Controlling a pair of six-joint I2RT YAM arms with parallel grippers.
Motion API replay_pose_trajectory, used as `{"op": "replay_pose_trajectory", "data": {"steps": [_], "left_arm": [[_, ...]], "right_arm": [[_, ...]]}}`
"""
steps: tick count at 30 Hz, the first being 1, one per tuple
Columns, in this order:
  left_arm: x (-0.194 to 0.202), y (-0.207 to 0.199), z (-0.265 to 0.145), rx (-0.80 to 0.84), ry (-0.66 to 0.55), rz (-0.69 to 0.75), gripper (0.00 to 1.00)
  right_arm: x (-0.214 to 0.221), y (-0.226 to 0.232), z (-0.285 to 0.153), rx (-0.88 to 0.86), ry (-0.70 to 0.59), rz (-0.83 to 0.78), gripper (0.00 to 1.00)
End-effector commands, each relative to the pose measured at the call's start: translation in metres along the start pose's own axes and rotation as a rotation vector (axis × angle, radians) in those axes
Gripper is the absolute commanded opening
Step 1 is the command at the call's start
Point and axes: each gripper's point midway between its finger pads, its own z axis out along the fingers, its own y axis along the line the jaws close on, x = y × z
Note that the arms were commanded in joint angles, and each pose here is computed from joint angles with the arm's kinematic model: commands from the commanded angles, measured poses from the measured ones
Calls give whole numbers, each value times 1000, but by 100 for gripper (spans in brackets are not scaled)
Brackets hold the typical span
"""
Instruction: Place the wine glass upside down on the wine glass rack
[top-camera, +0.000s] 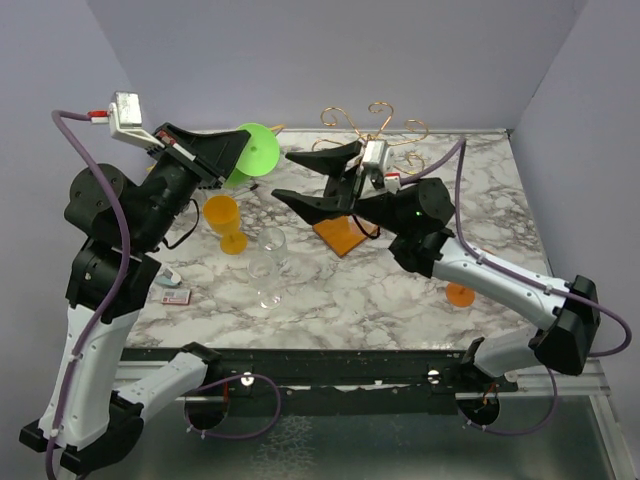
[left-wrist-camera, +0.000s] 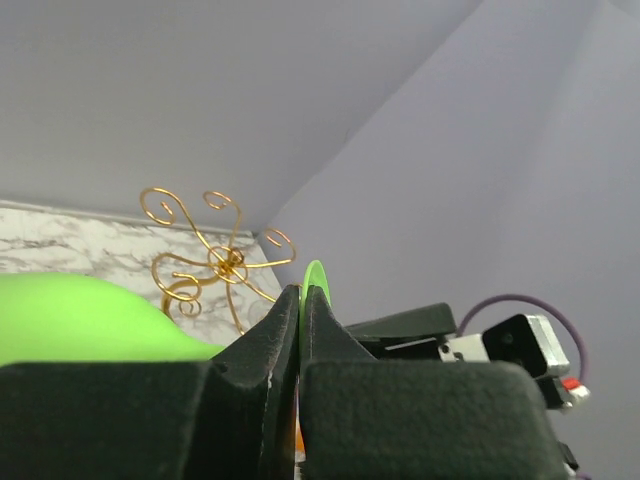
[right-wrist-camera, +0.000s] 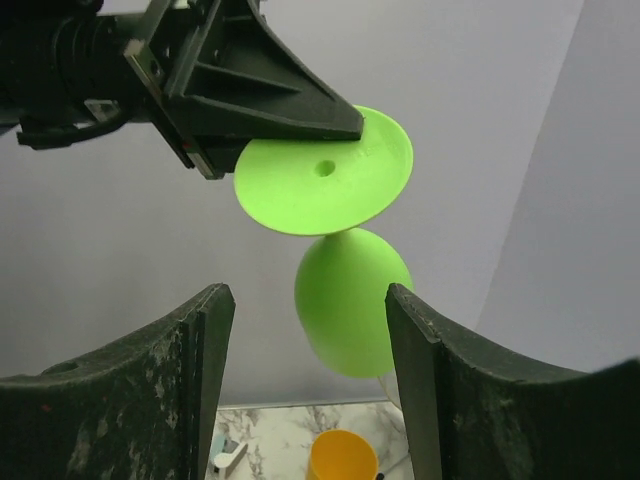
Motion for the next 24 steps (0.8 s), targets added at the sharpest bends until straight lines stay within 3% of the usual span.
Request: {"op": "replay_pose_trajectory", "data": {"steps": [1,13,24], "left_arm": [[-18,11,8,-63,-83,62,0],[14,45,91,-95,10,20,0],[60,79,152,-81,133,5,0]], "right_arm": [[-28,-2,-15,73,-16,71,67],[-52,-33,-97,471,38,251,66],[-72,-34,-148,621,40,341,65]]}}
